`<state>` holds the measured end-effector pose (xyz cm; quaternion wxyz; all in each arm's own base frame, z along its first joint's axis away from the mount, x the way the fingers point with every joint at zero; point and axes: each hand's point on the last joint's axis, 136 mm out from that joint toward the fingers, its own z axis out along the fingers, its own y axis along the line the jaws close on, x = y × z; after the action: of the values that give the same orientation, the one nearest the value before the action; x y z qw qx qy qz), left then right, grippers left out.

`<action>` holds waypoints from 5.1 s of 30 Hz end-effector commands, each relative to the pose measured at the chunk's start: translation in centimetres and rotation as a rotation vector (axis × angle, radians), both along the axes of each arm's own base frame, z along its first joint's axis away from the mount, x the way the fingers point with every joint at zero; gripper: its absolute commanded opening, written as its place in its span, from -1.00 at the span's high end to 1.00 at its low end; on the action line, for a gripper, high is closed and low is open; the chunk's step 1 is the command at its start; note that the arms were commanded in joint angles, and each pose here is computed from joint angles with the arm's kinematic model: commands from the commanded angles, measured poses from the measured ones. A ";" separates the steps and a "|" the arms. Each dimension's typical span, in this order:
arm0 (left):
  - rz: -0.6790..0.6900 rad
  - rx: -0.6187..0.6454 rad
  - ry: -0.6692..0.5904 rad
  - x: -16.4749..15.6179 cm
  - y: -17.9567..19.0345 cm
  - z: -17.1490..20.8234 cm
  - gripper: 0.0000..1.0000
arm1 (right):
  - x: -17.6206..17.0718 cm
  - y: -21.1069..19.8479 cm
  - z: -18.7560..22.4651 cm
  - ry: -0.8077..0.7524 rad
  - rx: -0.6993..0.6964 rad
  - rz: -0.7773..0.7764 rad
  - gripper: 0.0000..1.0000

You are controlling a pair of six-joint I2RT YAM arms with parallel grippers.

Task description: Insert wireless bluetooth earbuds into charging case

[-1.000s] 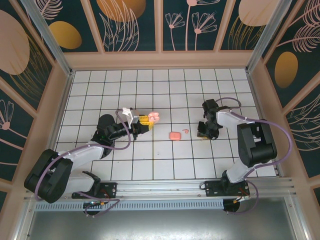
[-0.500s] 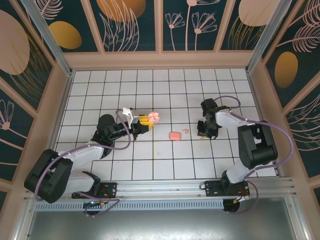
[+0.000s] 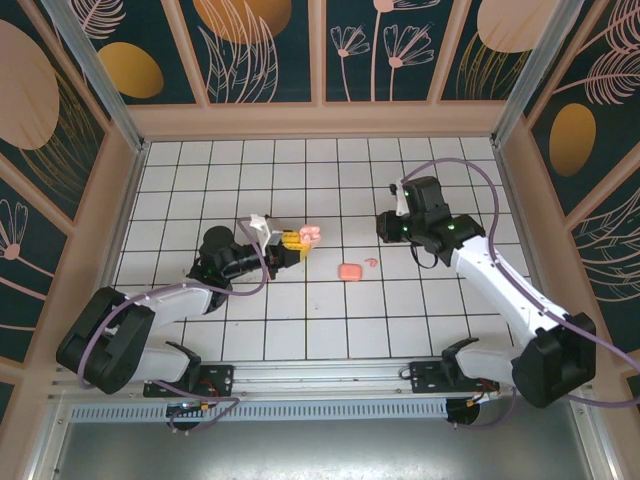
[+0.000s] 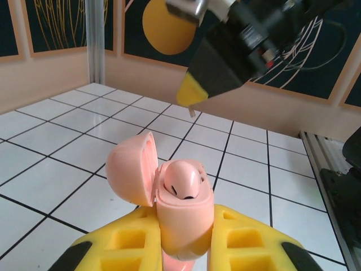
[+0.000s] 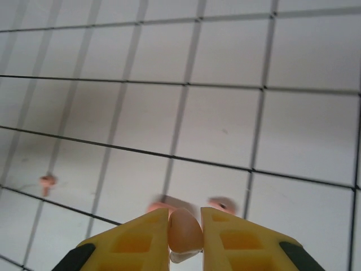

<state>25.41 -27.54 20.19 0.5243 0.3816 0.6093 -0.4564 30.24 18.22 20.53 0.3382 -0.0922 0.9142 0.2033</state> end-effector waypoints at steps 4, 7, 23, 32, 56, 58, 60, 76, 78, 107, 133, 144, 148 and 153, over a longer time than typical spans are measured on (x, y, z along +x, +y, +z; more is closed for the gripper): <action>-0.053 -0.041 -0.088 0.0 -0.9 2.4 0.77 | -1.1 5.8 7.1 -0.239 0.057 0.193 0.65; -0.053 -0.043 -0.086 0.0 -0.9 2.5 0.77 | -1.7 7.9 8.3 -0.280 0.077 0.244 0.65; -0.050 -0.057 -0.101 0.3 -1.1 3.3 0.77 | -3.2 13.9 8.1 -0.287 0.116 0.356 0.65; -0.045 -0.082 -0.105 0.5 -1.2 4.0 0.77 | -3.4 13.6 7.3 -0.279 0.081 0.356 0.65; -0.021 -0.123 -0.124 0.9 -1.1 5.5 0.77 | -4.2 13.8 6.3 -0.292 0.032 0.371 0.65; -0.020 -0.126 -0.126 0.9 -1.0 5.6 0.77 | -4.4 14.0 6.4 -0.295 0.029 0.381 0.65; -0.018 -0.126 -0.127 1.0 -1.0 5.7 0.77 | -4.6 14.1 6.3 -0.292 0.027 0.387 0.65; -0.017 -0.122 -0.136 0.8 -1.1 5.6 0.77 | -4.6 13.8 7.7 -0.301 0.087 0.341 0.43; -0.018 -0.120 -0.137 0.8 -1.1 5.6 0.77 | -4.8 14.0 7.9 -0.294 0.101 0.356 0.38; -0.034 -0.126 -0.150 0.6 -1.4 6.1 0.78 | -4.9 11.6 12.8 -0.216 0.422 0.349 0.23; -0.043 -0.132 -0.153 0.5 -1.5 6.3 0.77 | -4.0 13.2 8.7 -0.072 0.373 0.386 0.30; -0.046 -0.136 -0.160 0.5 -1.5 6.6 0.78 | -3.9 13.2 7.7 -0.052 0.357 0.378 0.35; -0.045 -0.134 -0.157 0.5 -1.5 6.5 0.78 | -4.0 13.2 7.6 -0.045 0.356 0.380 0.42; -0.041 -0.133 -0.158 0.5 -1.5 6.4 0.78 | -4.0 13.0 7.7 -0.039 0.357 0.366 0.54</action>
<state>26.39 -28.89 24.52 0.5636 0.3822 0.5590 -0.4731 26.16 31.55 28.13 0.3281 -0.2051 0.8212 0.4194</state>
